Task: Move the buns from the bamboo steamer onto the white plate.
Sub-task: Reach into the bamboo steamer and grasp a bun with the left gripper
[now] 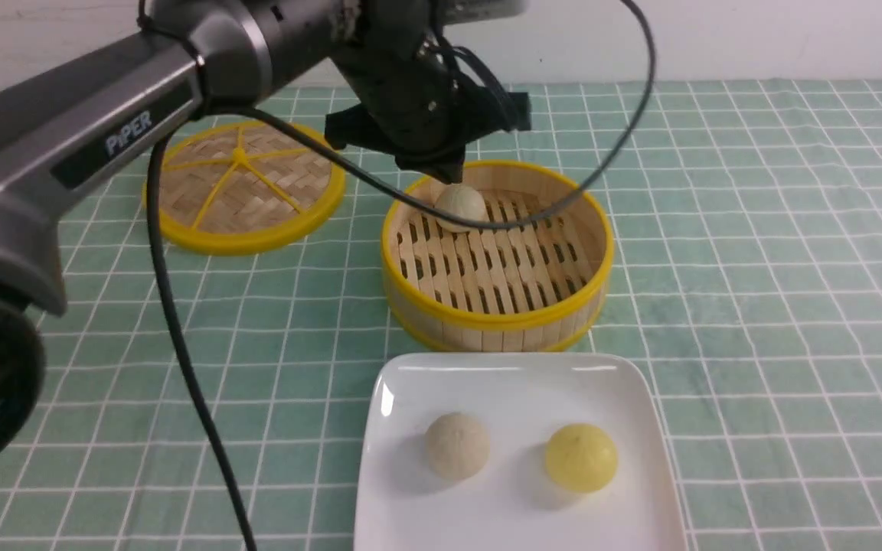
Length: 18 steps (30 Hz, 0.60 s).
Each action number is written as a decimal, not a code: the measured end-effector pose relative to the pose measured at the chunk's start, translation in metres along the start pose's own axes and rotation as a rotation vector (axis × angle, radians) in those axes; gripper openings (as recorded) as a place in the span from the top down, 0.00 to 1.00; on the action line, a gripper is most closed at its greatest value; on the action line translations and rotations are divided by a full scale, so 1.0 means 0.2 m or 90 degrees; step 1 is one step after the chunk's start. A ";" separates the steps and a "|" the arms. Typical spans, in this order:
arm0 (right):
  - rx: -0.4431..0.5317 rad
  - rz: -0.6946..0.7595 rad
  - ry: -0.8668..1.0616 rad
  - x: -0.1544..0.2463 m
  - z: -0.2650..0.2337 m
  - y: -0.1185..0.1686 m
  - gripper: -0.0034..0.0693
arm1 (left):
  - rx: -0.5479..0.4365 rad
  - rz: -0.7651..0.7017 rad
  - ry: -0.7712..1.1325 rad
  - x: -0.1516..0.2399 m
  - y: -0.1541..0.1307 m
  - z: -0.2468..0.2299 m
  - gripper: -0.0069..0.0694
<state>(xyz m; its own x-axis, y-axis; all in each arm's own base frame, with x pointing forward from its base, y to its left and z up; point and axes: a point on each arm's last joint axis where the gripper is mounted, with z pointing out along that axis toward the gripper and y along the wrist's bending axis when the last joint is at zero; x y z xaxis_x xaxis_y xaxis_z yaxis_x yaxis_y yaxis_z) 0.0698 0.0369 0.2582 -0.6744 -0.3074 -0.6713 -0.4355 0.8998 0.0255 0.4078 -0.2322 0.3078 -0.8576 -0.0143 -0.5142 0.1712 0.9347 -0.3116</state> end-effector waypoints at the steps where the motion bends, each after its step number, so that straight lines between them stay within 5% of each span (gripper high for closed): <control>1: 0.000 0.000 0.000 0.00 0.00 0.00 0.79 | 0.014 -0.014 0.005 -0.02 0.02 0.02 0.90; 8: 0.000 0.000 0.000 0.00 0.00 0.00 0.78 | 0.051 -0.016 -0.017 -0.12 0.07 0.19 0.79; 18: 0.000 0.000 0.000 0.00 0.00 0.00 0.77 | 0.005 0.020 -0.044 -0.11 0.15 0.41 0.38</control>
<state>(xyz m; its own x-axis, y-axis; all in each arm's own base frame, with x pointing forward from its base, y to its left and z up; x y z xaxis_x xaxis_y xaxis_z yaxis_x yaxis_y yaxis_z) 0.0698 0.0369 0.2582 -0.6744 -0.3074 -0.6713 -0.4355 0.8998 0.0255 0.4715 -0.2341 0.2437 -0.8160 -0.0104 -0.5780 0.2010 0.9324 -0.3005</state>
